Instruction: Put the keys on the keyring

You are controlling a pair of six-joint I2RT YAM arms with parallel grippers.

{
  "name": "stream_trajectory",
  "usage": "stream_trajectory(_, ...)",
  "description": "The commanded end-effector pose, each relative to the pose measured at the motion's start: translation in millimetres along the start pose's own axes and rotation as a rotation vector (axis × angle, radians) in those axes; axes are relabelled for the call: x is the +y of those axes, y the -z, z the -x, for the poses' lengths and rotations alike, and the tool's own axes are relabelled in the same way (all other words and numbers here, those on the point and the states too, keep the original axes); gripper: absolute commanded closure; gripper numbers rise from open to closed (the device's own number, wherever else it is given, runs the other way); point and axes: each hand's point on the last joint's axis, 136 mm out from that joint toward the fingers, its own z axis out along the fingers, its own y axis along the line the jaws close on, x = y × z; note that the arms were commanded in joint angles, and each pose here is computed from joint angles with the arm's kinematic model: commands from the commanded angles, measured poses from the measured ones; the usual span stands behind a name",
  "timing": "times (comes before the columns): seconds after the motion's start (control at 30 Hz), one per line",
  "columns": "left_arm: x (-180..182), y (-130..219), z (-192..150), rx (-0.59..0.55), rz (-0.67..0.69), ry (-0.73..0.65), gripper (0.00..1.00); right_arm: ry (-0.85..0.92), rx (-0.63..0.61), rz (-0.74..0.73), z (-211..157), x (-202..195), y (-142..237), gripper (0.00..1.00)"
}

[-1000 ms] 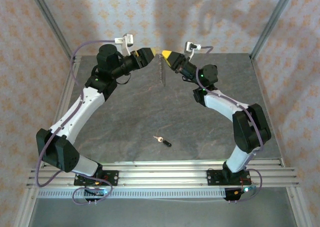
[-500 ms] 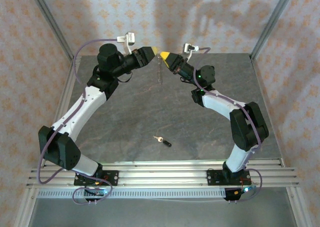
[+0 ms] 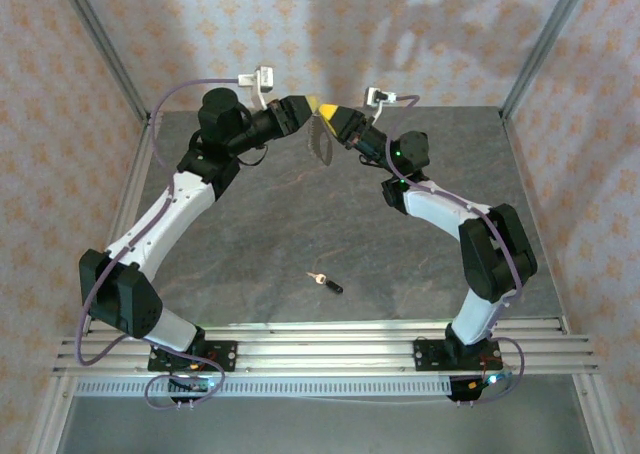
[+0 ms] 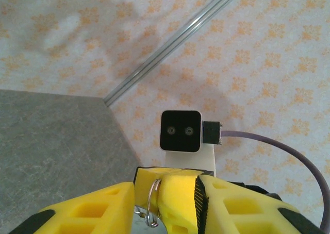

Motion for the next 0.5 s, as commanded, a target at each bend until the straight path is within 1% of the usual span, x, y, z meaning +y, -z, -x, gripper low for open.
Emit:
stream_trajectory(0.0,-8.6,-4.0,-5.2,0.024,-0.038,-0.021,0.64,0.047,-0.019,0.083,3.7,26.6,-1.2,1.0)
stream_trajectory(0.13,-10.7,-6.0,-6.6,0.029,-0.043,-0.026,0.68,0.044,-0.02,0.077,3.5,24.0,-1.3,1.0)
stream_trajectory(0.27,-11.6,-7.6,-7.8,0.034,-0.043,-0.03,0.76,0.043,-0.019,0.075,3.3,22.9,-1.4,1.0)
stream_trajectory(0.4,-11.5,-7.8,-11.0,0.041,-0.042,-0.032,0.79,0.042,-0.019,0.07,2.6,20.9,-1.2,1.0)
stream_trajectory(0.47,-11.2,-7.7,-12.5,0.044,-0.041,-0.034,0.82,0.041,-0.02,0.066,2.7,19.6,-0.9,1.0)
